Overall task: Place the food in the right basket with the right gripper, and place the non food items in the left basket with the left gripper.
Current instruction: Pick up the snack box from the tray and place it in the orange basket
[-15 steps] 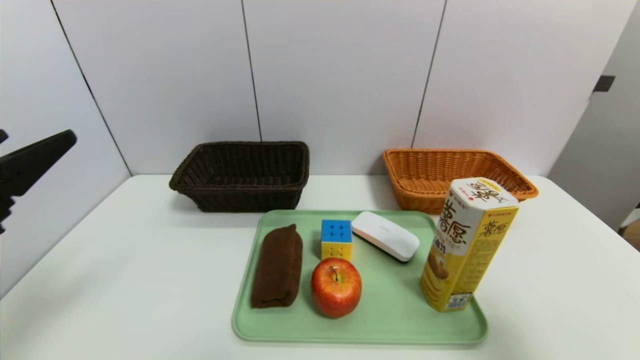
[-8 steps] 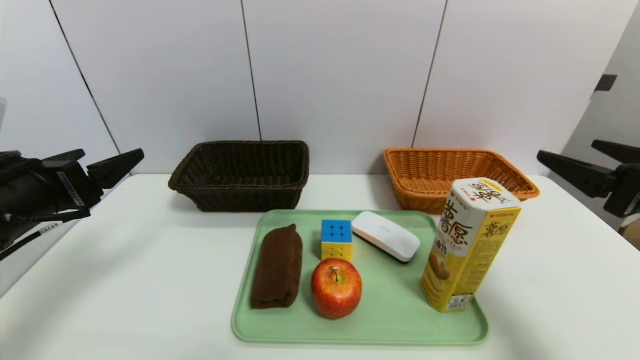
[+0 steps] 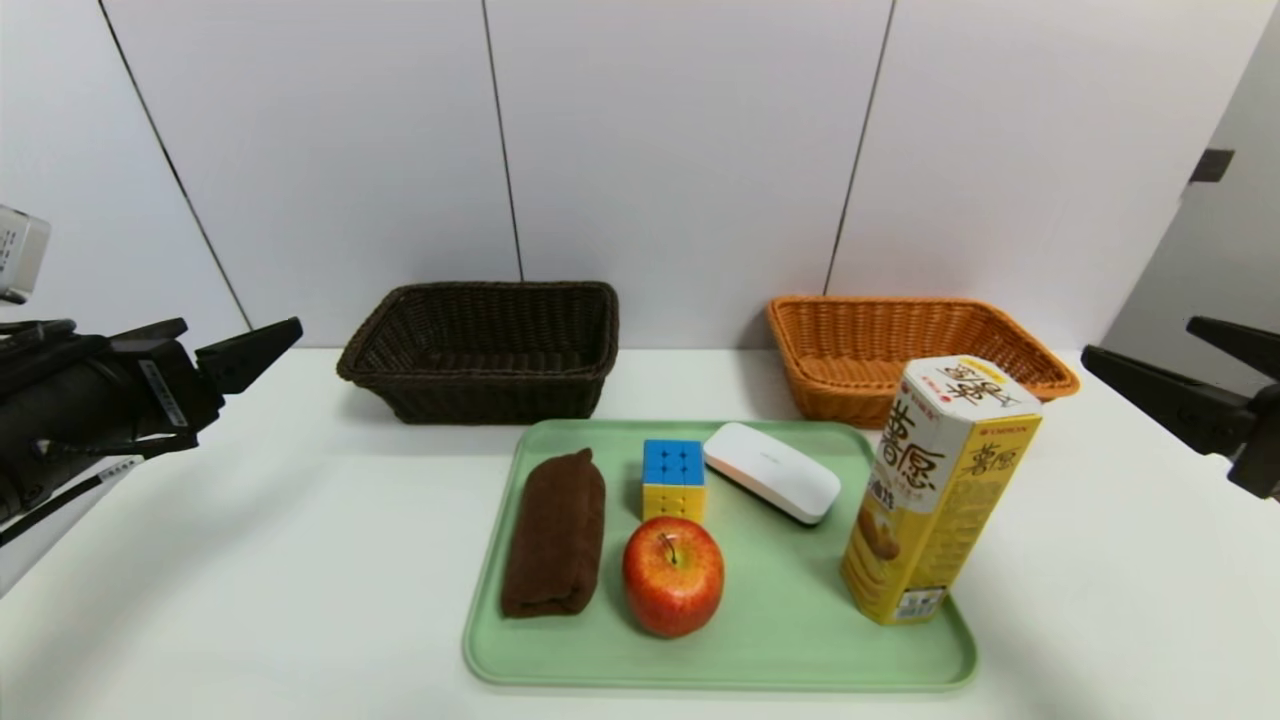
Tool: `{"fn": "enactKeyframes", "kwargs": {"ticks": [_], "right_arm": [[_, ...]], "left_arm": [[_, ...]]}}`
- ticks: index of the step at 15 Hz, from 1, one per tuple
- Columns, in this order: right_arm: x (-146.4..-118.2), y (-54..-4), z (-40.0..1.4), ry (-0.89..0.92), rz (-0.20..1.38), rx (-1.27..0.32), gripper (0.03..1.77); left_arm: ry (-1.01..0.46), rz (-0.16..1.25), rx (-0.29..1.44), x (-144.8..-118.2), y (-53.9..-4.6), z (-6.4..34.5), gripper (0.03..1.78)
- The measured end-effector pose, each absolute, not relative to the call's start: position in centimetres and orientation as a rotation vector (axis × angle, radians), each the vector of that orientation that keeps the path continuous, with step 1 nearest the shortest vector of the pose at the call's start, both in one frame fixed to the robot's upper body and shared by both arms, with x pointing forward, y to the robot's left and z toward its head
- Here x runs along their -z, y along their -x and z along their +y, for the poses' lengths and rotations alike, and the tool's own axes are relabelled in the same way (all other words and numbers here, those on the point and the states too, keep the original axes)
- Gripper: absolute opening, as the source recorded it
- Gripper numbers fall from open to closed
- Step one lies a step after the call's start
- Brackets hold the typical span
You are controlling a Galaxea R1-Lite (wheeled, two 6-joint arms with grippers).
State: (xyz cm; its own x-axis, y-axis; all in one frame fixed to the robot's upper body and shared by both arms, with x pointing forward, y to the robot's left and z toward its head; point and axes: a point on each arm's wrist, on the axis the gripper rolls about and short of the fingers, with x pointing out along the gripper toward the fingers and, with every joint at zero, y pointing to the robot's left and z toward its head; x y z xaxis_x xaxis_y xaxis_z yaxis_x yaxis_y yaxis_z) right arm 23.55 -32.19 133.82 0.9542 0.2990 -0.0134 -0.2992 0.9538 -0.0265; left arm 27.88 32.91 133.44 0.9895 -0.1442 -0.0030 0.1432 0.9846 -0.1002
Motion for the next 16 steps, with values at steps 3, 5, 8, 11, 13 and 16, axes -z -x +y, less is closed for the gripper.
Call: {"fn": "enactKeyframes", "kwargs": {"ticks": [3,5,8,11,13,16], "right_arm": [[-133.3,-19.3,-31.5,0.03,0.062,-0.401,1.71],[-131.4,-16.2,-31.3,0.035,0.165,-0.496,1.71],[-129.0,-14.3,-31.4,0.046,0.257,-0.568,1.71],[-127.8,-14.2,-31.4,0.049,0.289,-0.589,1.71],[-127.6,-14.4,-31.2,0.05,0.307,-0.59,1.71],[-127.7,-15.5,-30.8,0.05,0.306,-0.592,1.71]], "left_arm": [[0.102,0.016,0.143,-133.3,-27.9,32.9,1.69],[0.102,0.019,0.143,-133.2,-27.9,32.9,1.69],[0.101,0.019,0.144,-133.2,-27.9,32.9,1.69],[0.101,0.025,0.142,-132.9,-27.6,32.9,1.69],[0.1,0.027,0.139,-132.8,-27.4,33.0,1.69],[0.097,0.029,0.14,-132.6,-27.0,32.9,1.69]]}}
